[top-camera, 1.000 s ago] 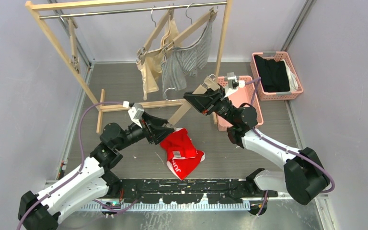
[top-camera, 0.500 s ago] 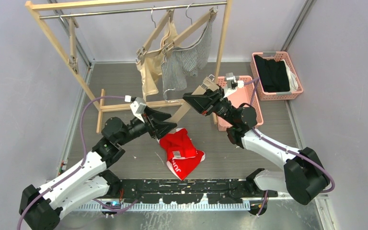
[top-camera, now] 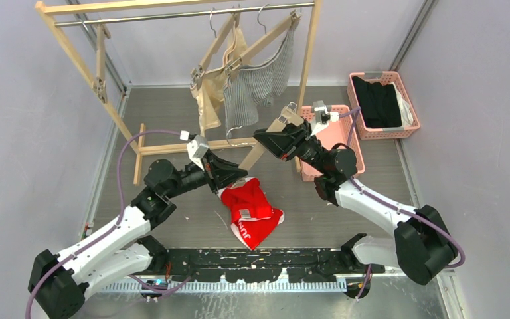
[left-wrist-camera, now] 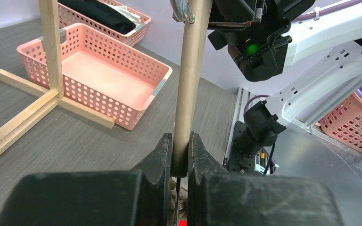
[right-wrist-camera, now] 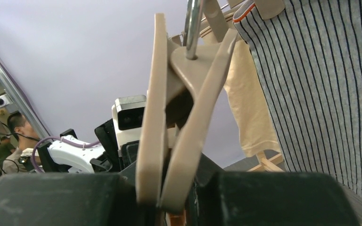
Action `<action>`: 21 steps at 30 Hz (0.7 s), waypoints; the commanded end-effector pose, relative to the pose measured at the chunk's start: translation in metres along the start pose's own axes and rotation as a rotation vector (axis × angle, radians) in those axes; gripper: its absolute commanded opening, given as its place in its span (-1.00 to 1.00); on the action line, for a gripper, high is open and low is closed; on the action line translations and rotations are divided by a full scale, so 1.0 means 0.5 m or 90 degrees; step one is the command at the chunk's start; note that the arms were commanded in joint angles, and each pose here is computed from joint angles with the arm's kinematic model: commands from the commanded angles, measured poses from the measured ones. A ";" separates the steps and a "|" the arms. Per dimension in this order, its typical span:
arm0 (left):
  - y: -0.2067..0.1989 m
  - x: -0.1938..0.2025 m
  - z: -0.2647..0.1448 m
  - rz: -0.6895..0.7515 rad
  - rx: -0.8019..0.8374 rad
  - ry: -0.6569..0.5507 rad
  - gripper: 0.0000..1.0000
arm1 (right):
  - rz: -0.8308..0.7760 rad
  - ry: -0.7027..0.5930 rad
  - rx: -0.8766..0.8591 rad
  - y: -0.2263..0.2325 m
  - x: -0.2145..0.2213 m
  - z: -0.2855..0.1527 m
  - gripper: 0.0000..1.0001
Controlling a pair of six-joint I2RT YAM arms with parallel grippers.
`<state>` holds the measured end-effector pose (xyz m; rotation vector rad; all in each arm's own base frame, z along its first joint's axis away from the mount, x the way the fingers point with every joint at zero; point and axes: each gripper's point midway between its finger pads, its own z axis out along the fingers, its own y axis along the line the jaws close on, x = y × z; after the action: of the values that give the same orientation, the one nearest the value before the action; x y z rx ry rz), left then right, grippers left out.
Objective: Remove the underwear clipped to the hanger
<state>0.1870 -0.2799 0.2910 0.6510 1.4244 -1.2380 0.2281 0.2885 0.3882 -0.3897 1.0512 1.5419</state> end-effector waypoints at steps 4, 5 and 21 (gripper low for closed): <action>-0.035 -0.128 -0.008 0.036 -0.004 -0.104 -1.00 | -0.048 -0.007 -0.009 0.019 -0.014 0.003 -0.18; -0.034 -0.130 -0.013 0.037 -0.014 -0.101 -0.99 | -0.052 -0.002 -0.007 0.017 -0.009 0.000 -0.07; -0.036 -0.082 -0.151 -0.012 -0.180 0.072 -1.00 | -0.139 0.251 0.250 -0.110 0.170 -0.090 1.00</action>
<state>0.1643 -0.2325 0.3440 0.5693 1.4985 -1.0949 0.2316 0.2989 0.3309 -0.4764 1.2879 1.3464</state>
